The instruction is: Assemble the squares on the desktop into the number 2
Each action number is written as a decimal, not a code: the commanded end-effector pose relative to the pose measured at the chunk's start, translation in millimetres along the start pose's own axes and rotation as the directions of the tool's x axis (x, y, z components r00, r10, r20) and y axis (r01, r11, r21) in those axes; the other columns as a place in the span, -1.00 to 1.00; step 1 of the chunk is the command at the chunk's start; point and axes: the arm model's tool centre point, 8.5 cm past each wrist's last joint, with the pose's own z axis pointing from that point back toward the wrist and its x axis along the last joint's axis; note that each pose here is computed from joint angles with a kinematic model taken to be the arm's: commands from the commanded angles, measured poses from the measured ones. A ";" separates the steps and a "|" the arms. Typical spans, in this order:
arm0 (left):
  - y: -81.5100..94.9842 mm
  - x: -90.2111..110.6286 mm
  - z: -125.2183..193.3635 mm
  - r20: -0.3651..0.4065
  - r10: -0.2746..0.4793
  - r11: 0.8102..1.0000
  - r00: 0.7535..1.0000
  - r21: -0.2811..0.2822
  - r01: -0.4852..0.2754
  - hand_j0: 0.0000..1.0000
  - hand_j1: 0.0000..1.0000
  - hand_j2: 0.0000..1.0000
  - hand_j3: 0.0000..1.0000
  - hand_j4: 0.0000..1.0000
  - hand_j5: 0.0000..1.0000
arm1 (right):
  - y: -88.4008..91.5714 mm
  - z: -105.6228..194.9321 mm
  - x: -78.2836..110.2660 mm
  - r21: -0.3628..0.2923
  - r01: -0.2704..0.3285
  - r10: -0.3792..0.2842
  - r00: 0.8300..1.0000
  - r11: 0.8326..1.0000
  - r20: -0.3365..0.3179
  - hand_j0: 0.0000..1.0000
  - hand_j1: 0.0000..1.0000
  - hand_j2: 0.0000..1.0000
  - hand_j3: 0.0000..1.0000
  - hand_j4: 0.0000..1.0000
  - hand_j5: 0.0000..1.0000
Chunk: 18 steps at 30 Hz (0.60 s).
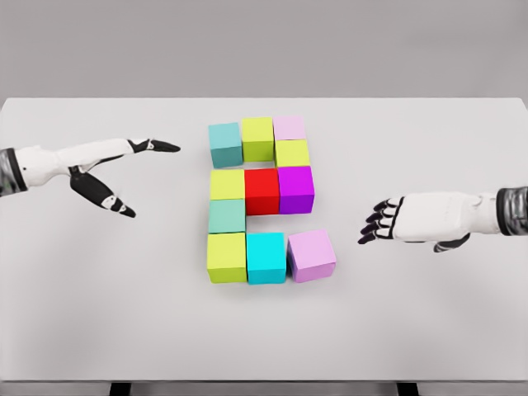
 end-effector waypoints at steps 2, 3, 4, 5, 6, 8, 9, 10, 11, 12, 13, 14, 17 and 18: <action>0.7 2.7 5.1 0.024 -0.015 1.000 1.000 -0.010 0.015 1.00 1.00 1.00 1.00 1.00 1.00 | 3.2 -0.9 8.4 0.017 -0.005 0.005 1.000 1.000 0.022 1.00 1.00 1.00 1.00 1.00 1.00; 0.0 2.2 5.1 0.022 -0.013 1.000 1.000 -0.010 0.013 1.00 1.00 1.00 1.00 1.00 1.00 | 1.5 -4.7 10.2 0.010 -0.007 0.007 0.999 1.000 0.031 1.00 1.00 1.00 1.00 1.00 1.00; 0.0 2.2 5.1 0.022 -0.013 1.000 1.000 -0.010 0.013 1.00 1.00 1.00 1.00 1.00 1.00 | 2.1 -9.7 12.5 0.009 -0.005 0.005 0.999 1.000 0.044 1.00 1.00 1.00 1.00 1.00 1.00; 0.1 2.3 5.1 0.023 -0.012 1.000 1.000 -0.010 0.012 1.00 1.00 1.00 1.00 1.00 1.00 | 2.0 -14.4 15.0 0.007 -0.004 0.004 0.998 1.000 0.057 1.00 1.00 1.00 1.00 1.00 1.00; 0.1 2.2 5.1 0.022 -0.011 1.000 1.000 -0.010 0.011 1.00 1.00 1.00 1.00 1.00 1.00 | 0.8 -20.6 18.4 0.001 -0.005 0.005 0.997 1.000 0.075 1.00 1.00 1.00 1.00 1.00 1.00; 0.2 1.6 5.4 0.019 -0.009 1.000 1.000 -0.009 0.010 1.00 1.00 1.00 1.00 1.00 1.00 | -1.0 -26.7 21.3 -0.006 -0.008 0.009 0.996 1.000 0.089 1.00 1.00 1.00 1.00 1.00 1.00; 0.1 1.6 5.4 0.018 -0.010 1.000 1.000 -0.010 0.011 1.00 1.00 1.00 1.00 1.00 1.00 | -1.7 -26.9 21.2 -0.007 -0.011 0.011 0.996 1.000 0.088 1.00 1.00 1.00 1.00 1.00 1.00; -2.5 0.3 5.5 0.017 -0.005 1.000 1.000 -0.013 0.005 1.00 1.00 1.00 1.00 1.00 1.00 | -2.8 -28.3 21.8 -0.010 -0.011 0.012 0.996 1.000 0.092 1.00 1.00 1.00 1.00 1.00 1.00; -3.0 -0.4 5.8 0.015 -0.003 1.000 1.000 -0.013 0.003 1.00 1.00 1.00 1.00 1.00 1.00 | -3.6 -29.7 22.4 -0.013 -0.012 0.013 0.995 1.000 0.096 1.00 1.00 1.00 1.00 1.00 1.00; -3.2 -0.2 5.2 0.017 -0.003 1.000 1.000 -0.013 0.003 1.00 1.00 1.00 1.00 1.00 1.00 | -3.3 -31.6 23.6 -0.012 -0.011 0.013 0.995 1.000 0.101 1.00 1.00 1.00 1.00 1.00 1.00; -3.2 -0.2 5.2 0.017 -0.003 1.000 1.000 -0.013 0.003 1.00 1.00 1.00 1.00 1.00 1.00 | -3.8 -32.5 24.0 -0.013 -0.013 0.014 0.995 1.000 0.103 1.00 1.00 1.00 1.00 1.00 1.00; -3.9 -0.6 5.2 0.016 -0.001 1.000 1.000 -0.013 0.002 1.00 1.00 1.00 1.00 1.00 1.00 | -4.4 -33.4 24.4 -0.016 -0.012 0.014 0.994 1.000 0.106 1.00 1.00 1.00 1.00 1.00 1.00; -3.9 -0.6 5.2 0.016 -0.001 1.000 1.000 -0.013 0.002 1.00 1.00 1.00 1.00 1.00 1.00 | -6.6 -36.7 25.9 -0.023 -0.014 0.017 0.993 1.000 0.113 1.00 1.00 1.00 1.00 1.00 1.00; -3.9 -0.6 5.2 0.016 -0.001 1.000 1.000 -0.013 0.002 1.00 1.00 1.00 1.00 1.00 1.00 | -7.0 -37.9 26.6 -0.024 -0.015 0.018 0.993 1.000 0.117 1.00 1.00 1.00 1.00 1.00 1.00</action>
